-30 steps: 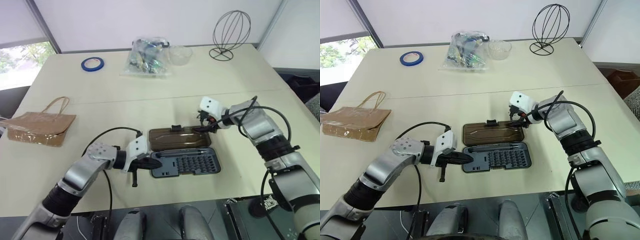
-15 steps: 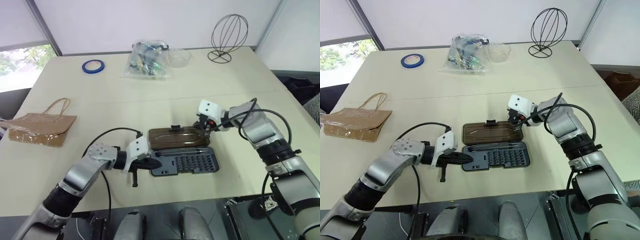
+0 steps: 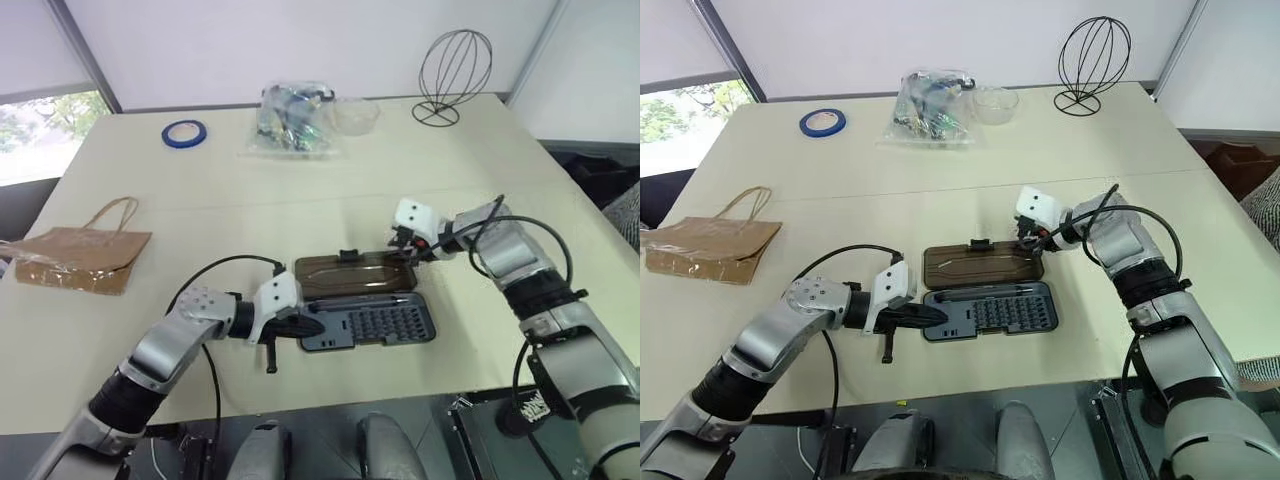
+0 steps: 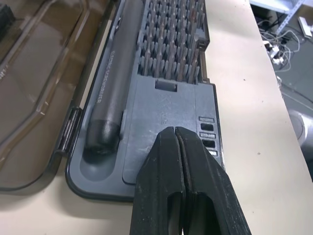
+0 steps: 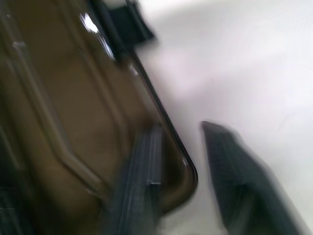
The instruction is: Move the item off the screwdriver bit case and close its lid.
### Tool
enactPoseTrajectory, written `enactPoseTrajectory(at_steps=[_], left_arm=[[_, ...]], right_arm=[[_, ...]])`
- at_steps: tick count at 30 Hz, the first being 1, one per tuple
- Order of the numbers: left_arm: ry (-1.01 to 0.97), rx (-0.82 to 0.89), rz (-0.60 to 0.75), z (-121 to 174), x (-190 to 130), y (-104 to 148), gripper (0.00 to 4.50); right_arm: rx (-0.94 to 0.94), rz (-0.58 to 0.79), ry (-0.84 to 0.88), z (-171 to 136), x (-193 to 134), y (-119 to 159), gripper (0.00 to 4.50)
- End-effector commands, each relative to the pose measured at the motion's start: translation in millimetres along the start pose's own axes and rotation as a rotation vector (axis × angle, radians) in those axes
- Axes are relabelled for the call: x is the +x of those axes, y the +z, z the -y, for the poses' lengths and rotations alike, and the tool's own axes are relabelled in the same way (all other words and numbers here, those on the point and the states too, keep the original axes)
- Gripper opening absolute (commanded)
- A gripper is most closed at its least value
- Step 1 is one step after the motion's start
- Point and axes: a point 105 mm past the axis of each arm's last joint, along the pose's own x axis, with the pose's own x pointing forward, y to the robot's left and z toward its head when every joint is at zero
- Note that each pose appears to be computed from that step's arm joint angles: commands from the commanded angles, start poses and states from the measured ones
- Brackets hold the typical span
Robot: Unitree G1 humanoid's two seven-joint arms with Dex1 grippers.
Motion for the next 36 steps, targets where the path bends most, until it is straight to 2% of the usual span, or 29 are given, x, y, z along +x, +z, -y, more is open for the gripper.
enactPoseTrajectory(at_steps=[1,11,14,19,27,30,36], left_arm=[[0.012,0.005,-0.006,0.3,-1.3,0.4,0.0],[0.025,0.009,0.0,-1.5,0.0,0.9,0.0],[0.028,0.01,0.003,-1.1,0.6,1.4,0.0],[0.035,0.013,0.007,-1.0,1.1,2.3,0.0],[0.047,0.011,0.012,-1.4,0.1,2.8,0.0],[0.049,0.008,0.011,-1.7,0.1,2.3,0.0],[0.066,0.006,0.015,-9.3,-2.2,3.7,0.0]], right_arm=[[0.003,-0.039,0.03,-5.1,9.2,-8.5,3.43],[0.036,-0.088,0.111,-7.6,12.6,-17.3,3.43],[0.046,-0.102,0.126,-8.0,14.2,-20.1,2.58],[0.044,-0.133,0.143,-8.5,16.1,-27.3,0.05],[0.018,-0.133,0.17,-13.3,18.7,-29.2,0.05],[-0.07,-0.11,0.138,-11.2,18.1,-22.9,0.05],[-0.375,-0.023,-0.015,-2.5,6.7,6.3,0.05]])
